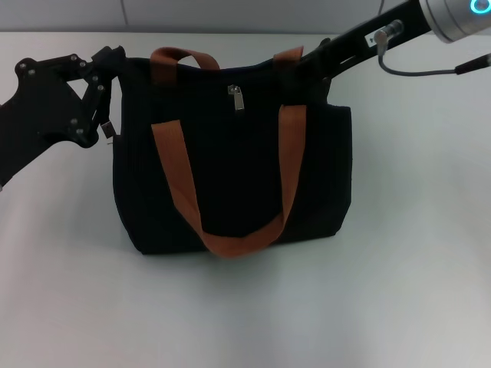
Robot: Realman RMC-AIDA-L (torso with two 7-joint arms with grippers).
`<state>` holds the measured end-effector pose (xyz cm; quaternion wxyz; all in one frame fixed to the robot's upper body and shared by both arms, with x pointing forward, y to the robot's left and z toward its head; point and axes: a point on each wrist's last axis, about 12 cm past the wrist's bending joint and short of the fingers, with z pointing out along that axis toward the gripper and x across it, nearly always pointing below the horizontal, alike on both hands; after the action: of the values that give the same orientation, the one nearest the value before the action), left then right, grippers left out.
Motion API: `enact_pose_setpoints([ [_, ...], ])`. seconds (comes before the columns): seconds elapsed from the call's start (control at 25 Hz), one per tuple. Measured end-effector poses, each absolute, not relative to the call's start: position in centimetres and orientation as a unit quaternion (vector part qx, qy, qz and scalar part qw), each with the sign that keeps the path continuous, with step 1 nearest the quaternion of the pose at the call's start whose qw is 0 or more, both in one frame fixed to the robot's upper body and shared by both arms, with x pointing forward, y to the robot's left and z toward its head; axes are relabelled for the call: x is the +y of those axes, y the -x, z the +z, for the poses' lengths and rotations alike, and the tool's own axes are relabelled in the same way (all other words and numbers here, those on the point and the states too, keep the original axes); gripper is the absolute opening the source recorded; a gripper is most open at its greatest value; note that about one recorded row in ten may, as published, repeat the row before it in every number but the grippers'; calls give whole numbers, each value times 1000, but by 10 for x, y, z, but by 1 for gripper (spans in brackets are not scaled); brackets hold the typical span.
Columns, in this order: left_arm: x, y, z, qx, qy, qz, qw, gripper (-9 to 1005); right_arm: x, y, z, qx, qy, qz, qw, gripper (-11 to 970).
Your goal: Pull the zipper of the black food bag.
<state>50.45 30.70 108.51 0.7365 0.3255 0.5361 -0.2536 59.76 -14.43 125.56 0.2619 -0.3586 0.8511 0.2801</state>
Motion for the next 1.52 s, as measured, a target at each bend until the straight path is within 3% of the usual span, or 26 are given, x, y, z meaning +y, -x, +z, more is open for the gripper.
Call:
enact_pose_setpoints([
  [0.32,306,-505,1086,533,-328,-256,737,22,-133,-605,1247,842,354,326,245,19],
  [0.76,305,-506,1087,531,-328,-256,738,23,-121,-615,1232,852,344,331,214,328],
  [1.52,301,-511,1090,525,-331,-261,739,23,-104,-621,1225,845,329,366,211,303],
])
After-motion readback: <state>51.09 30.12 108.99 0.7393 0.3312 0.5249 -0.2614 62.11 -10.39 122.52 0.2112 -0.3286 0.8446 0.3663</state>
